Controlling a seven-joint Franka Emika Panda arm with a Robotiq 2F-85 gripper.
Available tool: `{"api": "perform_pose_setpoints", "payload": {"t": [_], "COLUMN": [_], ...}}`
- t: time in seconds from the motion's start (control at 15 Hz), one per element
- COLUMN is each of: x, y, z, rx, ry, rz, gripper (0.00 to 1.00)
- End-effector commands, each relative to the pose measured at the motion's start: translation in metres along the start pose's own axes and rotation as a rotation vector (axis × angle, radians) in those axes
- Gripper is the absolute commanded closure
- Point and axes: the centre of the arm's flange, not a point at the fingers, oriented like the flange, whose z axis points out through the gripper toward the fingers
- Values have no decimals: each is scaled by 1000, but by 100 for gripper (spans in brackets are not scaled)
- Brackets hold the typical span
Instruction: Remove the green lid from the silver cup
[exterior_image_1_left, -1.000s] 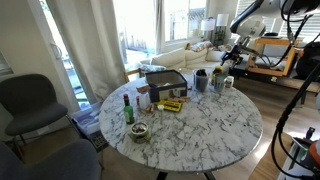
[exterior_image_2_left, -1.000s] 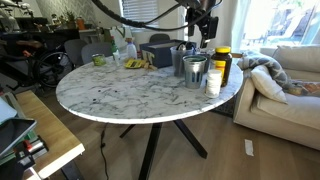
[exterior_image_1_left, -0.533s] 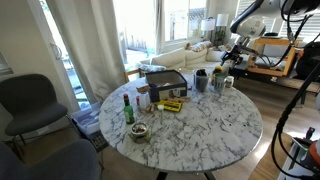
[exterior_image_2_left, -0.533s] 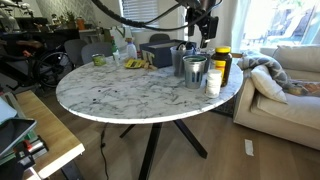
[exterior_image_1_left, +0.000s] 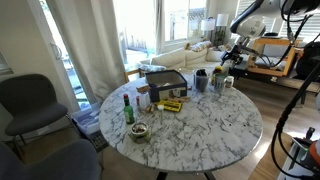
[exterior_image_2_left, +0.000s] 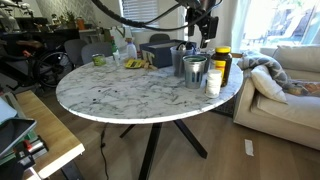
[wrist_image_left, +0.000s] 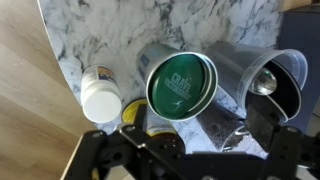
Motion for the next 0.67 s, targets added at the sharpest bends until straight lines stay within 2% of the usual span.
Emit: {"api": "perform_pose_setpoints", "payload": {"t": [0.0, 0.6], "x": [-1, -2], "y": [3, 5], "z": [6, 11], "rx": [1, -4], "ry": [-3, -15], "rz": [-16, -21], "gripper": [0, 0]}}
